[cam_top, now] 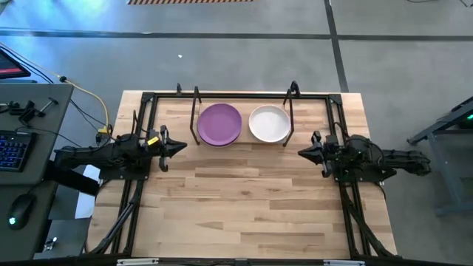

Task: Place and stack plates onto a shelf
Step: Return to Home Position

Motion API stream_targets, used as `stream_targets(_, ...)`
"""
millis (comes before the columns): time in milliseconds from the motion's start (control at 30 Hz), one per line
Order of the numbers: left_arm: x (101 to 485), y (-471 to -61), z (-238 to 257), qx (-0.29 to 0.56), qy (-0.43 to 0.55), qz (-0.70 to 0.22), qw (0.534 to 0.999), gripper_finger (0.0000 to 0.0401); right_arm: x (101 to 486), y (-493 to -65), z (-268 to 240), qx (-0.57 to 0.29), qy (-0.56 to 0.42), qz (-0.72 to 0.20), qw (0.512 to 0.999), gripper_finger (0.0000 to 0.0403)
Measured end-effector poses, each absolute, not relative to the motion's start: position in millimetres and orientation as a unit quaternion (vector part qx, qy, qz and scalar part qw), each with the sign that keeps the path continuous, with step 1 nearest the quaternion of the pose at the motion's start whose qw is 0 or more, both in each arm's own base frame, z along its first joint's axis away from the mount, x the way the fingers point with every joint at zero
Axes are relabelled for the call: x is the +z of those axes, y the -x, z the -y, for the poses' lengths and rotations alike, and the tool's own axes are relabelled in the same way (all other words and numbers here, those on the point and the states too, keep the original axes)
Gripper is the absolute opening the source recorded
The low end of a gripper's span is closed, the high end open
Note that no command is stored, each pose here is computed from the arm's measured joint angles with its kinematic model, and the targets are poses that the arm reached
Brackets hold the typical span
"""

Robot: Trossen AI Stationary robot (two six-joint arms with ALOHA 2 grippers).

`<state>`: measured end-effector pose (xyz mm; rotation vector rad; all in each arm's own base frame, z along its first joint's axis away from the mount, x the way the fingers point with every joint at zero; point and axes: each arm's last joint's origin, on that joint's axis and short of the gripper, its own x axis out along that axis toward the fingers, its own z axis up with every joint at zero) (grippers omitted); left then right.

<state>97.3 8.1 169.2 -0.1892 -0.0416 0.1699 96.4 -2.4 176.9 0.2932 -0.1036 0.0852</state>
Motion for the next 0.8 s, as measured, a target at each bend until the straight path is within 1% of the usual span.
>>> stream_targets(167, 169.3, -97.3, -8.1, 0.085, 0.094, 0.021, 0.992, 0.0, 175.8, -96.7, 1.5, 0.04, -0.096, 0.047, 0.993, 0.0)
stream_targets(333, 169.3, -97.3, -8.1, 0.084, 0.095, 0.021, 0.992, 0.0, 169.1, -97.4, 1.8, 0.029, -0.068, 0.014, 0.997, 0.0)
stream_targets(600, 169.3, -97.3, -8.1, 0.084, 0.095, 0.021, 0.992, 0.0, 168.1, -98.1, 1.9, 0.028, -0.069, 0.007, 0.997, 0.0)
stream_targets(800, 169.8, -96.7, -8.0, 0.083, 0.095, 0.024, 0.992, 0.0, 168.2, -98.0, 1.9, 0.028, -0.109, 0.006, 0.994, 0.0)
